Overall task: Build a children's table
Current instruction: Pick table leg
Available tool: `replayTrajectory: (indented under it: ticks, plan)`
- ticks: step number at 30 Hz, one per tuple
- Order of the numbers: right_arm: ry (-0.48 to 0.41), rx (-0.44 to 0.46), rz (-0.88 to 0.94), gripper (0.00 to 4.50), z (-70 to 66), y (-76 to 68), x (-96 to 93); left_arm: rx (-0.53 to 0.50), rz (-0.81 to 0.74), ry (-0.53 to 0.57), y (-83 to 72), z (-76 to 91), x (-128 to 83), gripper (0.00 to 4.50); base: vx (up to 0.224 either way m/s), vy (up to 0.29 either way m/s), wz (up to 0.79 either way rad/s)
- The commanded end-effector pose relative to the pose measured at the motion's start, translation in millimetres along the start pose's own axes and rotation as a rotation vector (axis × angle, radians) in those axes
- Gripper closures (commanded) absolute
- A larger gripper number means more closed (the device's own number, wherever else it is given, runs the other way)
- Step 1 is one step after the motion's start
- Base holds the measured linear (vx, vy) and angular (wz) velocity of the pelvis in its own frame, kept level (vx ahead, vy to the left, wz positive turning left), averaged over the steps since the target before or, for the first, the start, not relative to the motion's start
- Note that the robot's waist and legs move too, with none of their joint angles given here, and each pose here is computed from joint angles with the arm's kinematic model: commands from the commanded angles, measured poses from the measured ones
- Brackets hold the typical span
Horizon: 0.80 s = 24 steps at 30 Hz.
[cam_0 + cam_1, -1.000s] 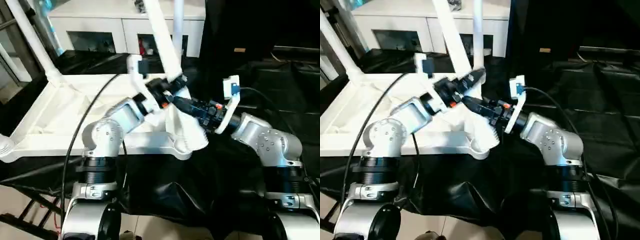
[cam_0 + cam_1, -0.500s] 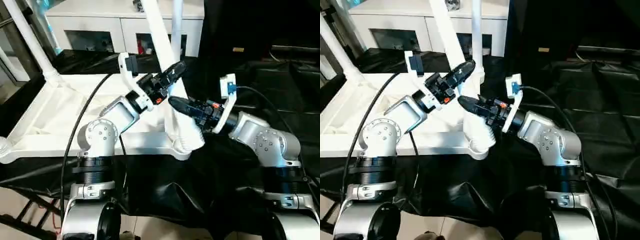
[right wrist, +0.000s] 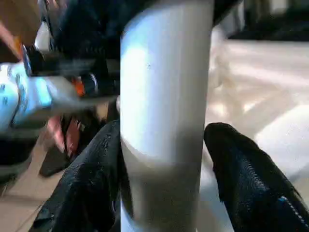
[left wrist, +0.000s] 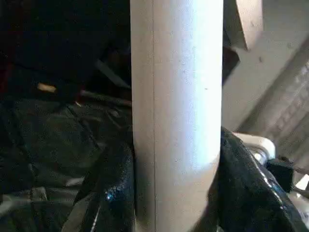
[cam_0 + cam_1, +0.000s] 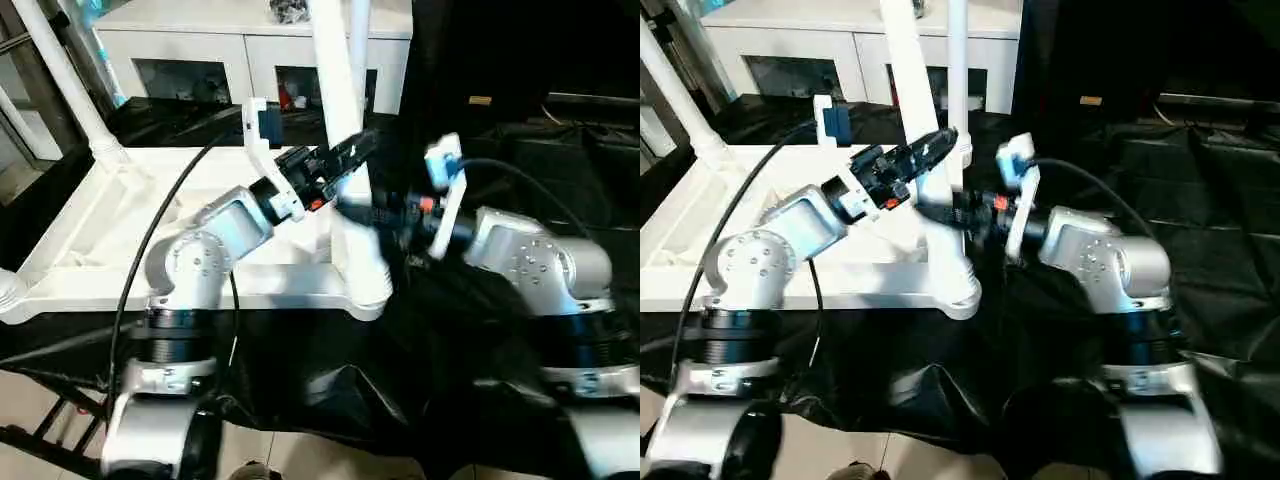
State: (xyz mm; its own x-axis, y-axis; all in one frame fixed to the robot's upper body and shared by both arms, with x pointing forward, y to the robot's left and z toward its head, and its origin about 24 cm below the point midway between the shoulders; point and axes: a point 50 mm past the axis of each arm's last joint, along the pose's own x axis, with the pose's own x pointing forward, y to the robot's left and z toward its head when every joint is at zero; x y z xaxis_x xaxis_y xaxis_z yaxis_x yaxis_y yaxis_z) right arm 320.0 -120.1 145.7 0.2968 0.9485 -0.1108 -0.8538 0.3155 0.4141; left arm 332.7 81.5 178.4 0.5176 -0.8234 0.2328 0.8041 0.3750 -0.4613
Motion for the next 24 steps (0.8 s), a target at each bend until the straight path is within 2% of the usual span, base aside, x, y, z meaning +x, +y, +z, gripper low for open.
replayTrajectory:
  ticks: [1, 6, 15, 24]
  plan:
    - [0.051, -0.022, -0.01, 1.7, 2.2, 0.3, -0.2, 0.045, -0.058, 0.005, -9.3, 7.2, 3.1, 2.65, 0.0, 0.0, 0.0]
    - [0.143, -0.041, 0.021, 1.7, -5.1, 0.4, -1.7, 0.06, -0.065, 0.012, -9.4, 7.2, 4.4, 2.65, 0.0, 0.0, 0.0]
    - [0.183, -0.013, 0.059, 1.7, -12.9, 2.2, 2.3, 0.06, -0.104, 0.028, -13.0, 4.0, 4.5, 2.65, 0.0, 0.0, 0.0]
    - [0.192, -0.001, 0.077, 1.7, -15.0, 1.2, 3.3, 0.057, -0.133, 0.043, -16.0, 1.7, 5.2, 2.65, 0.0, 0.0, 0.0]
